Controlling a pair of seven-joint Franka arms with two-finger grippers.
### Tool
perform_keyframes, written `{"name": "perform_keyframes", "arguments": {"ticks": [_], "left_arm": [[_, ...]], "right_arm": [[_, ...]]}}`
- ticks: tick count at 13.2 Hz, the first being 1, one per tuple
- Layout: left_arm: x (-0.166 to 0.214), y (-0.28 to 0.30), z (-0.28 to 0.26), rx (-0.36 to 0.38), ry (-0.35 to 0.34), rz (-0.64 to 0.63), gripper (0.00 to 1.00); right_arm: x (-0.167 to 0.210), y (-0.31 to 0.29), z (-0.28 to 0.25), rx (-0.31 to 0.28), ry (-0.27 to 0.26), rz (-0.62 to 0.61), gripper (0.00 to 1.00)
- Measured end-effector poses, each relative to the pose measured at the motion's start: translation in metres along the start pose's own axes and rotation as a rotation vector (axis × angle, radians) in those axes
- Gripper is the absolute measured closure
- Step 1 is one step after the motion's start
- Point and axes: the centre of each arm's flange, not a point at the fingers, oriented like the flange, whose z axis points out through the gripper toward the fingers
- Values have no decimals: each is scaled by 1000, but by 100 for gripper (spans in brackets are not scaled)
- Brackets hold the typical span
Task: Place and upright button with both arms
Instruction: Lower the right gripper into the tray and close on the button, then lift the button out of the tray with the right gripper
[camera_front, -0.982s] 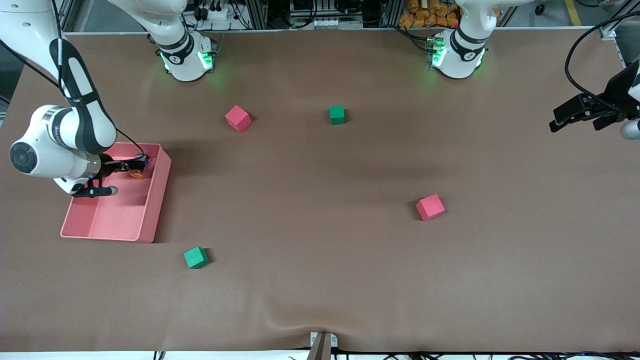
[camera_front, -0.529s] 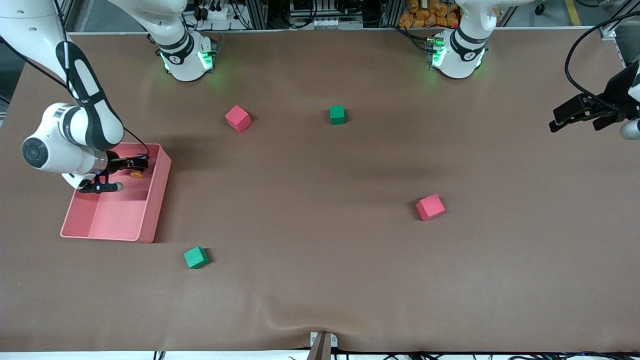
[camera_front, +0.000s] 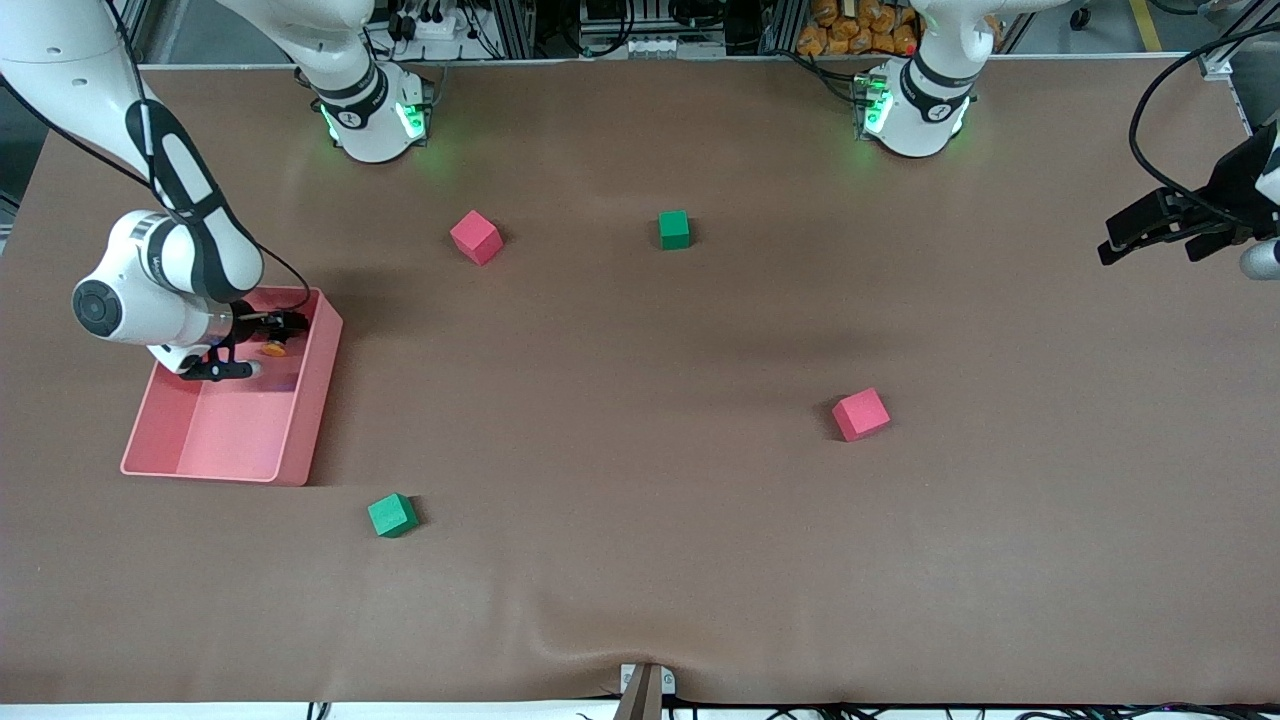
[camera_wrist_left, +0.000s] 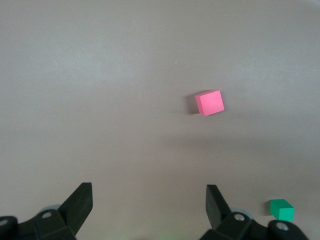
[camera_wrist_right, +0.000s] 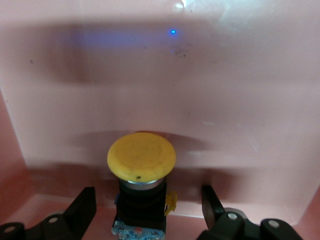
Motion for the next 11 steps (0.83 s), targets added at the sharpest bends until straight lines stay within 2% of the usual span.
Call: {"name": "perform_keyframes", "arguments": {"ticks": [3, 4, 8, 11], "left_arm": [[0, 0, 0, 0, 0, 1, 0], [0, 1, 0, 0, 0, 1, 0], [0, 2, 0, 0, 0, 3, 0], [1, 2, 2, 0, -3, 3, 0]], "right_arm": [[0, 0, -3, -1, 4, 1, 49], [0, 0, -5, -1, 5, 1, 56], [2, 1, -9, -4, 16, 2, 56], [15, 5, -39, -3, 11, 0, 56]]}}
